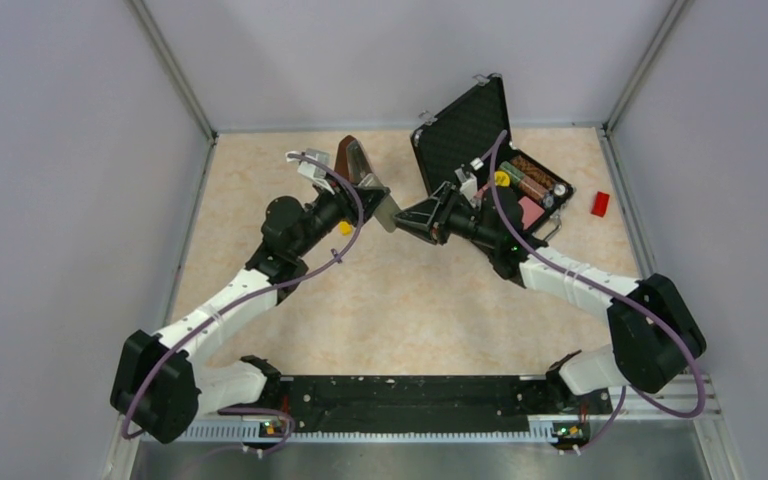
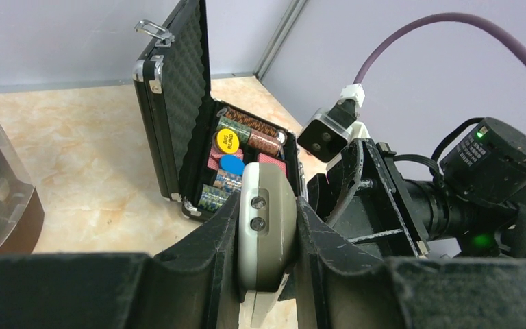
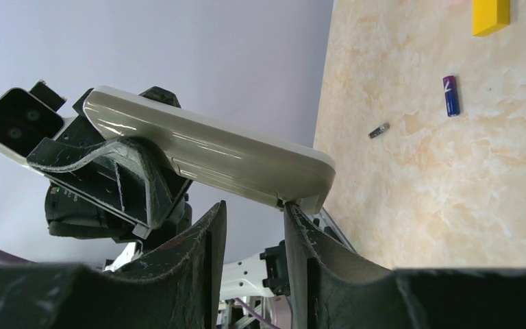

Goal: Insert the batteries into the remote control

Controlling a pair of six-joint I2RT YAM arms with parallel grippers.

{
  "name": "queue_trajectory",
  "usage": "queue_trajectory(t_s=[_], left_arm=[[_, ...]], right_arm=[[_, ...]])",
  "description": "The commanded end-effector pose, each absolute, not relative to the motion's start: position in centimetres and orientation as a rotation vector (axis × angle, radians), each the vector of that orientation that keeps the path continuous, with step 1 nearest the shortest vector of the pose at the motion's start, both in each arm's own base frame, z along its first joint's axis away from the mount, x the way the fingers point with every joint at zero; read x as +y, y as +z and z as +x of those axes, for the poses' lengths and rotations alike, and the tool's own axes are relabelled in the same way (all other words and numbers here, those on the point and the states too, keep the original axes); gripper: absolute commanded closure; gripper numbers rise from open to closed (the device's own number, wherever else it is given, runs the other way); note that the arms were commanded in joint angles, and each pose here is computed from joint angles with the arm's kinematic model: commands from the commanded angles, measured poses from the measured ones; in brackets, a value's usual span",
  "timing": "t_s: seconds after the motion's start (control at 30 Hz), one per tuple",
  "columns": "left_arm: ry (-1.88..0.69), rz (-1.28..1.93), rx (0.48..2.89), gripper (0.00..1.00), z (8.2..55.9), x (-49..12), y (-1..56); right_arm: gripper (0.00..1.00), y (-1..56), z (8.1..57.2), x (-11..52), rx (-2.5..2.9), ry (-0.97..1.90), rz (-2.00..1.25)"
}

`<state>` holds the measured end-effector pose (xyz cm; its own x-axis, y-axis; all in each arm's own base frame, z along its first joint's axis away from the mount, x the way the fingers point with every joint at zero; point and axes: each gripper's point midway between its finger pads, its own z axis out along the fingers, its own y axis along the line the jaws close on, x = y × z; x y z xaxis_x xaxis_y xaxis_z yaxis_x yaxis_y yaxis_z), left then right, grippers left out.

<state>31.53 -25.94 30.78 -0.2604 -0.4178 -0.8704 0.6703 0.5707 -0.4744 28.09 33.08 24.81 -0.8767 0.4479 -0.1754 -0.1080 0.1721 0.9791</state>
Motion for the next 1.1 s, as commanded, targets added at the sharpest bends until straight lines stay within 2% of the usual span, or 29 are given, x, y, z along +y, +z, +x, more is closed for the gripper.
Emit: queue_trajectory(t_s=[0.0,0.13,0.3,0.4,0.67,1.07], left_arm=[[-1.435,0.354,1.275,1.00,25.4,-29.2,39.3],[-1.423,0.358,1.270,1.00,25.4,-29.1,39.2],[-1.289,0.374,1.264,1.00,26.1,-28.2,39.1],[-1.266,0.422,1.259,1.00,25.9,-28.3,39.2],[-1.261,0.460,1.272,1.00,25.8,-28.9,38.7],[-1.305,0.491,1.266,1.00,25.1,-29.5,39.0]], right_arm=[[0.64,26.7,29.1,33.8,1.908,1.785,0.273],[0.64,26.8,29.0,33.8,1.900,1.795,0.272],[0.64,25.1,29.2,33.7,2.003,1.718,0.326],[0.60,24.5,29.4,33.7,2.036,1.698,0.345],[0.59,24.4,29.7,33.8,2.062,1.666,0.340],[0.65,23.6,30.3,33.7,2.077,1.622,0.357]])
